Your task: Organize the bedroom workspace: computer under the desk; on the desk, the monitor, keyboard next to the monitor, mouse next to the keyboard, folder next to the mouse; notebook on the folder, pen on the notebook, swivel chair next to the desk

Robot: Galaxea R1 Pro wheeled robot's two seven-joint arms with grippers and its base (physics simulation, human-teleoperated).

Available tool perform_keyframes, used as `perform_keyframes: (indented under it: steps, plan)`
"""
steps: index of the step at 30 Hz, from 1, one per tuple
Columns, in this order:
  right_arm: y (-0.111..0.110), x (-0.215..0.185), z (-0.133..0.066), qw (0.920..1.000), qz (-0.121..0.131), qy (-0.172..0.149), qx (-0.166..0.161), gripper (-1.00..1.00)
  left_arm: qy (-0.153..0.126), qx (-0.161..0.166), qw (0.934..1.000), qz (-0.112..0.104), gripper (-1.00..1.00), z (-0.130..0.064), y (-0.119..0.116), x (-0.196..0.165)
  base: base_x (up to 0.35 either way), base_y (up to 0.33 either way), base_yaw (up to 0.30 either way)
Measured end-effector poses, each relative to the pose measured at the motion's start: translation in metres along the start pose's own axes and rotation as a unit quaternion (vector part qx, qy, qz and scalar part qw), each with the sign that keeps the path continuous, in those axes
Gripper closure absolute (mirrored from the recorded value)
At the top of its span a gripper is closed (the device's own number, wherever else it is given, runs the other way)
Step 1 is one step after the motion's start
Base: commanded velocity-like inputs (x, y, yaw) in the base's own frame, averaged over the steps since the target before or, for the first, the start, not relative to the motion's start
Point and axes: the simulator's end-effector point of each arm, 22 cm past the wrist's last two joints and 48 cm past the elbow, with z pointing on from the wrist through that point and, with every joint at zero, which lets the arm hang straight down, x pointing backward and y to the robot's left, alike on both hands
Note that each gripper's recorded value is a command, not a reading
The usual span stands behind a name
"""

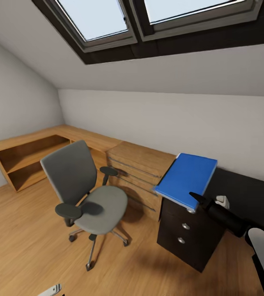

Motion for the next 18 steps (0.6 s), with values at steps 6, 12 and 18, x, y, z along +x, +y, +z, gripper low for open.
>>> perform_keyframes:
  steps: [6, 12, 18]
  plan:
    - [-0.009, -0.012, -0.007, 0.9998, 0.008, -0.016, 0.008, 1.0, 0.0, 0.0, 1.0, 0.0, -1.0, 0.0, 0.0, 0.0, 0.0, 0.0, -0.299]
    - [-0.013, -0.012, -0.008, 0.9997, 0.012, -0.017, 0.01, 1.0, 0.002, 0.0, 1.0, 0.0, -1.0, 0.0, 0.0, 0.001, 0.0, 0.0, -0.299]
    - [-0.02, -0.01, -0.007, 0.9996, 0.019, -0.015, 0.016, 1.0, 0.028, -0.004, 0.9996, 0.001, -1.0, 0.0, 0.004, 0.026, 0.0, 0.0, -0.299]
